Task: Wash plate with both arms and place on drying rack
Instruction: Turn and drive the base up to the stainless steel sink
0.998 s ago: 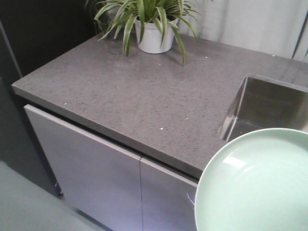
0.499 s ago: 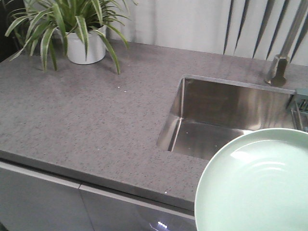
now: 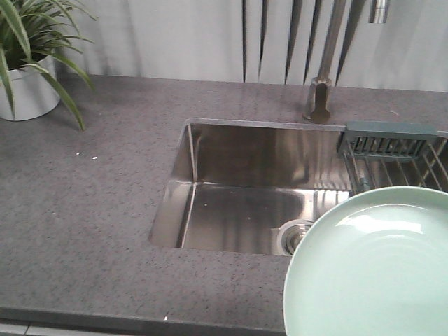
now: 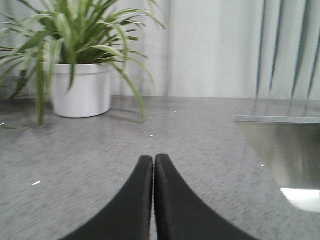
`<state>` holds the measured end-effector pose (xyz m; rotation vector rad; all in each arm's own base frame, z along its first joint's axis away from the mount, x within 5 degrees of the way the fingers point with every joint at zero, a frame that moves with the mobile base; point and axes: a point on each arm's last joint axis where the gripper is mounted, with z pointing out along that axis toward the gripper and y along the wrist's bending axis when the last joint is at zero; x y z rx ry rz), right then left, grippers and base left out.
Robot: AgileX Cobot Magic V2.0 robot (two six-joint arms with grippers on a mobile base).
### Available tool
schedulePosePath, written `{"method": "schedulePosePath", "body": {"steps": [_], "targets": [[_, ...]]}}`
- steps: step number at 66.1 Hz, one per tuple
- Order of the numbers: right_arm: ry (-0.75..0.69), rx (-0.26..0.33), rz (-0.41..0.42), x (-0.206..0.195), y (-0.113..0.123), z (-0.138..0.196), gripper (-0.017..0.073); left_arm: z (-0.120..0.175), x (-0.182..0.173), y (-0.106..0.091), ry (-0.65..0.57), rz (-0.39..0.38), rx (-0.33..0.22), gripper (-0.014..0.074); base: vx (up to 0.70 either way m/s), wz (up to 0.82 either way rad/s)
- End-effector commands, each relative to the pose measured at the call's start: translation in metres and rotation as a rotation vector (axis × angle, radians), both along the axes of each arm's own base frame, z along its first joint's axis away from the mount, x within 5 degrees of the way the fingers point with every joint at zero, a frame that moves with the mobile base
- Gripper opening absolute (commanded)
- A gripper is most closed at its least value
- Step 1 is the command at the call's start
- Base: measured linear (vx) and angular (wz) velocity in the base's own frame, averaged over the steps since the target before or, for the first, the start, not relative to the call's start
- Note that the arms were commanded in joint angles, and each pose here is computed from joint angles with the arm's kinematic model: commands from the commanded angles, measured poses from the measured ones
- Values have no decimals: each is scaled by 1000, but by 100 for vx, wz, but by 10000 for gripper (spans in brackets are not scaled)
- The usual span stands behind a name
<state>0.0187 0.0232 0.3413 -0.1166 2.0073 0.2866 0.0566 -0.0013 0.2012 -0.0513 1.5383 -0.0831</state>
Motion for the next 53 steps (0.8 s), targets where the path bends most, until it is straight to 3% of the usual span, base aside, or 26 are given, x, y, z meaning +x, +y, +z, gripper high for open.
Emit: {"method": "schedulePosePath", "body": {"steps": [1, 27, 53], "targets": [[-80, 24, -19, 4, 0, 12, -5, 2, -1, 1, -73, 13, -11, -6, 10, -41], [-80, 24, -19, 4, 0, 12, -5, 2, -1, 1, -73, 13, -11, -6, 10, -33], [-80, 24, -19, 4, 0, 12, -5, 2, -1, 1, -73, 13, -11, -6, 7, -8]]}}
